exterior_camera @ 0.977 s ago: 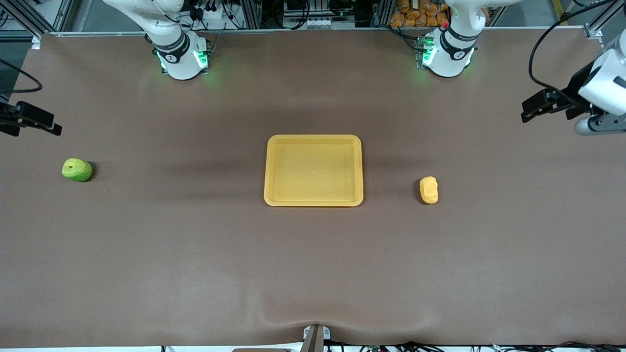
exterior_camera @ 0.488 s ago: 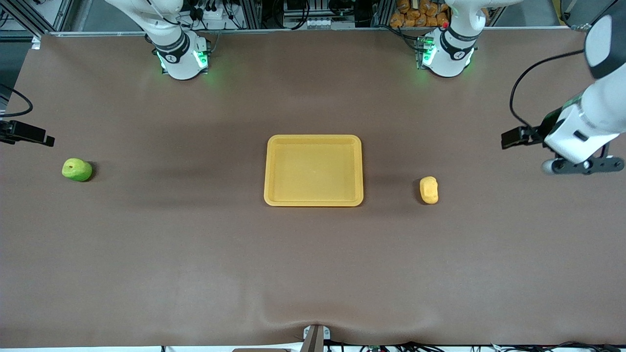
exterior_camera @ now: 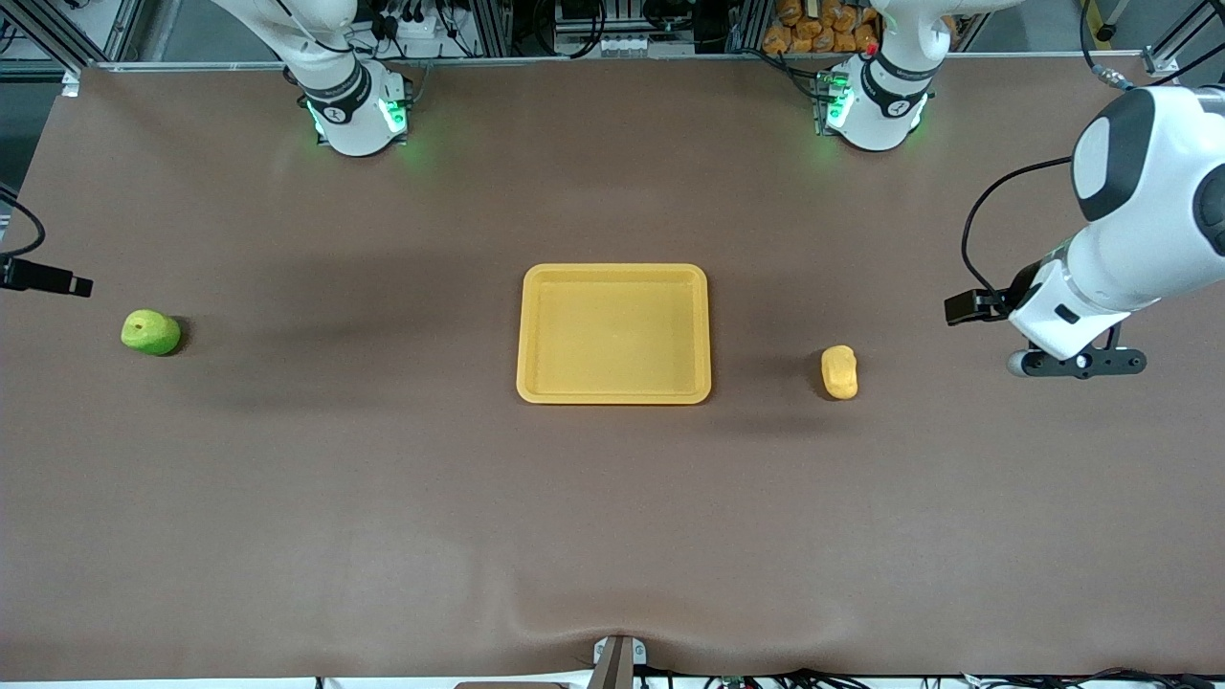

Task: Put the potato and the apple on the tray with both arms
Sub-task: 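Reach the left gripper toward the potato while the right gripper reaches the apple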

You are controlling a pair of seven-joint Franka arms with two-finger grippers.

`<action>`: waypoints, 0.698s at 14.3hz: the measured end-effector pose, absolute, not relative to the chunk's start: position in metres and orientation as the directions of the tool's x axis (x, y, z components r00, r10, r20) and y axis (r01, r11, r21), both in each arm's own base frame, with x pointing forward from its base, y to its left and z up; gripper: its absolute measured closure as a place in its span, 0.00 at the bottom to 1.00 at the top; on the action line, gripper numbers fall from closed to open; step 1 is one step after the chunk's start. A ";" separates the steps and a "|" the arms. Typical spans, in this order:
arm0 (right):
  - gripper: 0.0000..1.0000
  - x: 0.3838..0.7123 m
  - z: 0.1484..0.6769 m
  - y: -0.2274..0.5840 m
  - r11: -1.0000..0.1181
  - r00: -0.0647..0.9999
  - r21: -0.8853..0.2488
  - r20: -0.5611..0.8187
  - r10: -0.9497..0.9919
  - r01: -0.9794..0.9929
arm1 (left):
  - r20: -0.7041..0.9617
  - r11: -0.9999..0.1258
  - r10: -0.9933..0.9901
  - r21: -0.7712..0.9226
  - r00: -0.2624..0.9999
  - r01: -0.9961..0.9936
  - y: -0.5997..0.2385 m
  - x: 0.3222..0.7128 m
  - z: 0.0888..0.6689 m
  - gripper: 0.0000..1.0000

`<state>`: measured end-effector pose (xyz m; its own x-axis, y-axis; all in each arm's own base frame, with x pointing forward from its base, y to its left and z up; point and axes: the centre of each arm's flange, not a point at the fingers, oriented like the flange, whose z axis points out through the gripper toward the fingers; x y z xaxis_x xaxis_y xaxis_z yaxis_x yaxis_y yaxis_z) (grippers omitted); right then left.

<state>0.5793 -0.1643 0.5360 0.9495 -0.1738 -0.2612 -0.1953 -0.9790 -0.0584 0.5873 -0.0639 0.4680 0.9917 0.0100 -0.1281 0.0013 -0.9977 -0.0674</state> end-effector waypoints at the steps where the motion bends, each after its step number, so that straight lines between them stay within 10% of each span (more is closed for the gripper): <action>1: 0.00 0.581 0.528 -0.169 -0.978 0.945 -0.059 -0.272 -0.179 -0.203 | -0.130 -0.998 0.015 -0.069 0.991 0.006 -0.070 0.586 0.462 0.00; 10: 0.00 0.591 0.477 -0.199 -0.979 0.920 0.053 -0.334 -0.204 -0.198 | -0.101 -0.998 0.031 -0.059 0.994 0.026 -0.099 0.588 0.395 0.00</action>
